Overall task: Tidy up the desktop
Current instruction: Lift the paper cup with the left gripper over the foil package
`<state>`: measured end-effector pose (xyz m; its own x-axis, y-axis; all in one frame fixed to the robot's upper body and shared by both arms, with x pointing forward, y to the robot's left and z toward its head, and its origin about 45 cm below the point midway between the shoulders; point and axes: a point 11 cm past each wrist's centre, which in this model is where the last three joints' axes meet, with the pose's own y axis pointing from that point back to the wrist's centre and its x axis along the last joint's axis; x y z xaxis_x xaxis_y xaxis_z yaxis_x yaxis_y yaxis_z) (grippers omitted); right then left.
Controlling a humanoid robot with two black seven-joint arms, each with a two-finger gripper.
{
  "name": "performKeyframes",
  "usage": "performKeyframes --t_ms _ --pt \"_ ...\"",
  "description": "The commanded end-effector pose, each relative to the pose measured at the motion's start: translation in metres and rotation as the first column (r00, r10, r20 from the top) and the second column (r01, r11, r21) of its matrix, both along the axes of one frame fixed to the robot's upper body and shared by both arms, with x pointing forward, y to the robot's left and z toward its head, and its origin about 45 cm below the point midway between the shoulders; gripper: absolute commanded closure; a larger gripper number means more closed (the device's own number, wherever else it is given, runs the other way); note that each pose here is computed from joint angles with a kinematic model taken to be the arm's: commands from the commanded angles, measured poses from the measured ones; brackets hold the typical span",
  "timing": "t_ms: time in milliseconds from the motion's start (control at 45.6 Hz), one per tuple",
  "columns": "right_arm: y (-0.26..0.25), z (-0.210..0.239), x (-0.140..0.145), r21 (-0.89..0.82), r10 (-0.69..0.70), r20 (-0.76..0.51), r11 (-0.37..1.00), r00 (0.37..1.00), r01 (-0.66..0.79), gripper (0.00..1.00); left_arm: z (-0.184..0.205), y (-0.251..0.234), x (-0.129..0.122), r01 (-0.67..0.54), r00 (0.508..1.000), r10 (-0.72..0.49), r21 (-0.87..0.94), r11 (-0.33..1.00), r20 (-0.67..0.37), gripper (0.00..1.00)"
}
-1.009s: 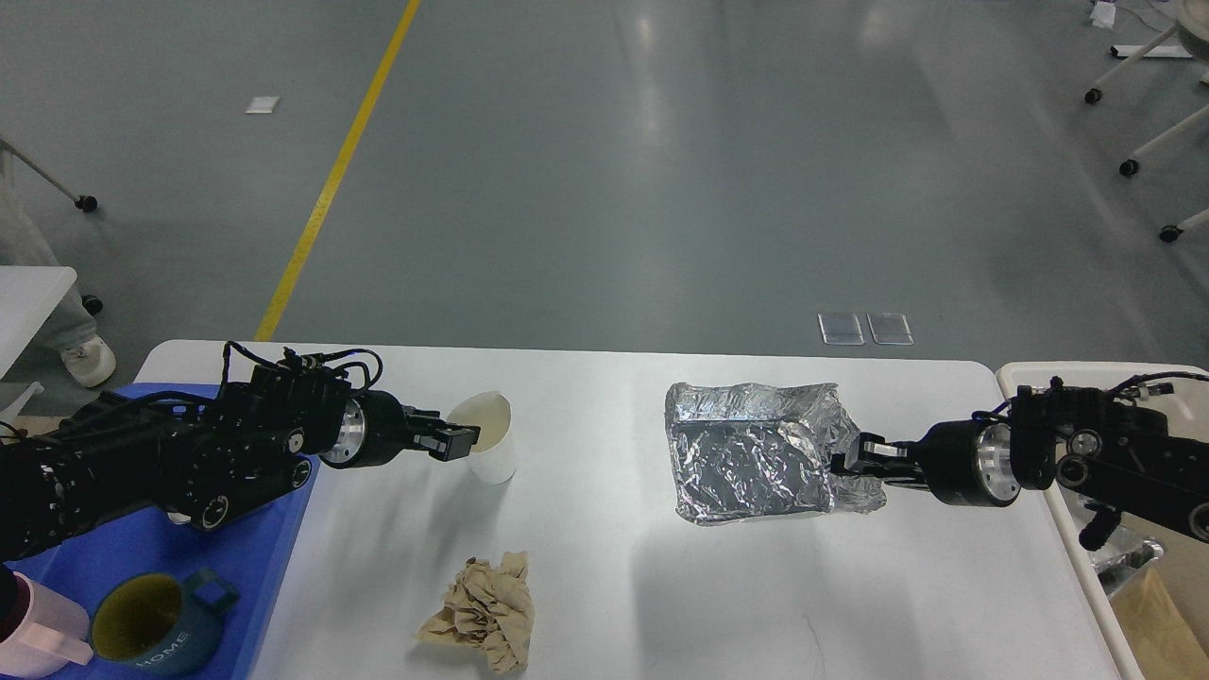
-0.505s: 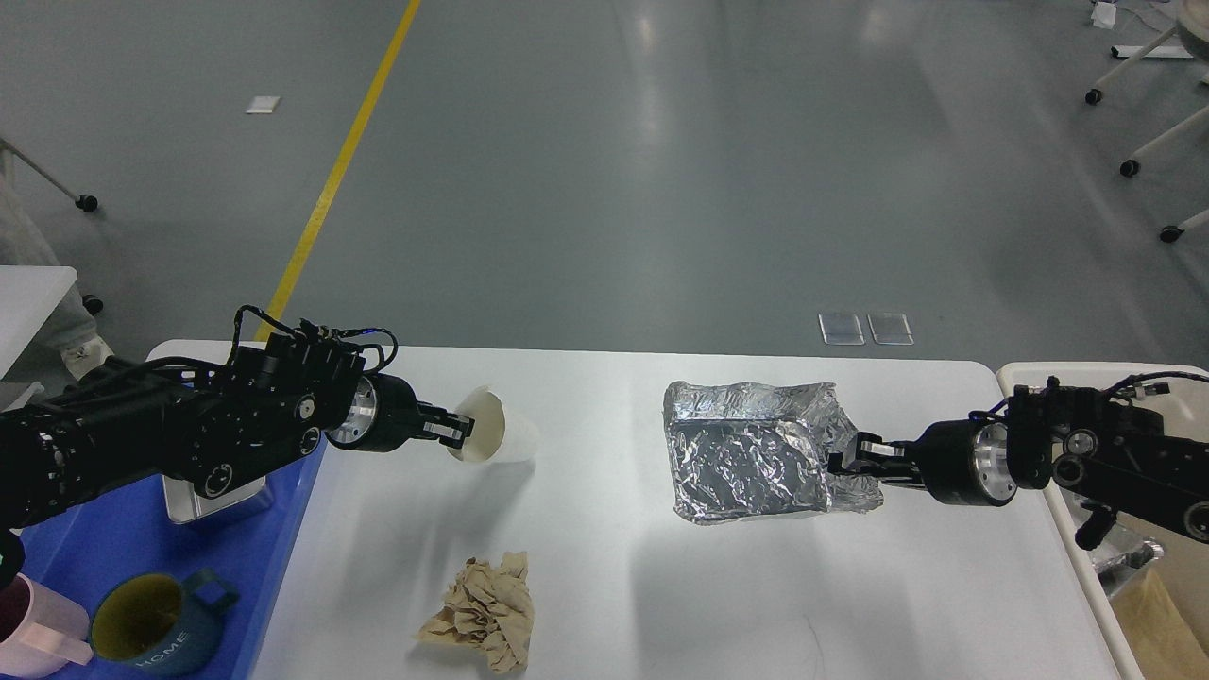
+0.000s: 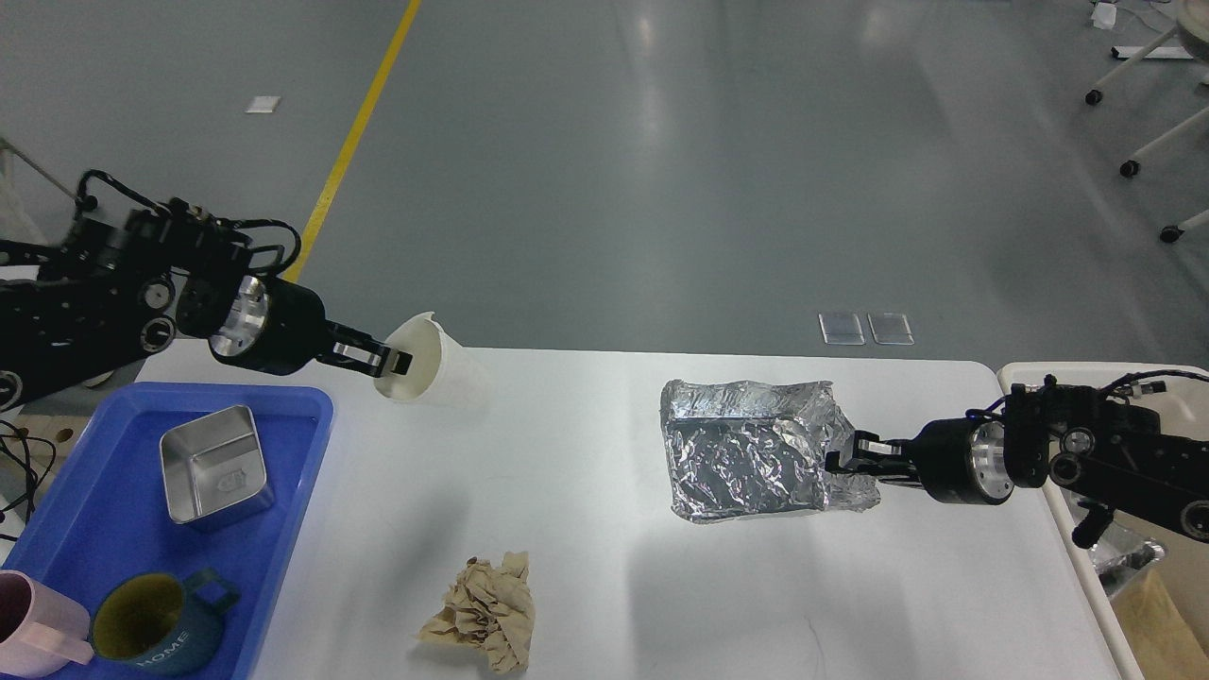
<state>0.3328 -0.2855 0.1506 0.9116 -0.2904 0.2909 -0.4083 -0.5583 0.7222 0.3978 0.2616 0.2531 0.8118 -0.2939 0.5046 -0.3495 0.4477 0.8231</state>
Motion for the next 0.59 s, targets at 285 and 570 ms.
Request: performKeyframes --t_ms 285,570 --pt "0.007 -0.001 0.000 0.007 0.015 -0.001 1.000 1.000 -0.015 1.00 0.157 0.034 -0.006 -0.062 0.991 0.070 -0.072 0.996 0.112 0.97" --pt "0.011 -0.003 -0.001 0.013 0.021 -0.006 1.000 1.000 -0.021 1.00 0.220 0.026 -0.013 -0.043 0.984 0.064 -0.127 0.991 0.164 0.97"
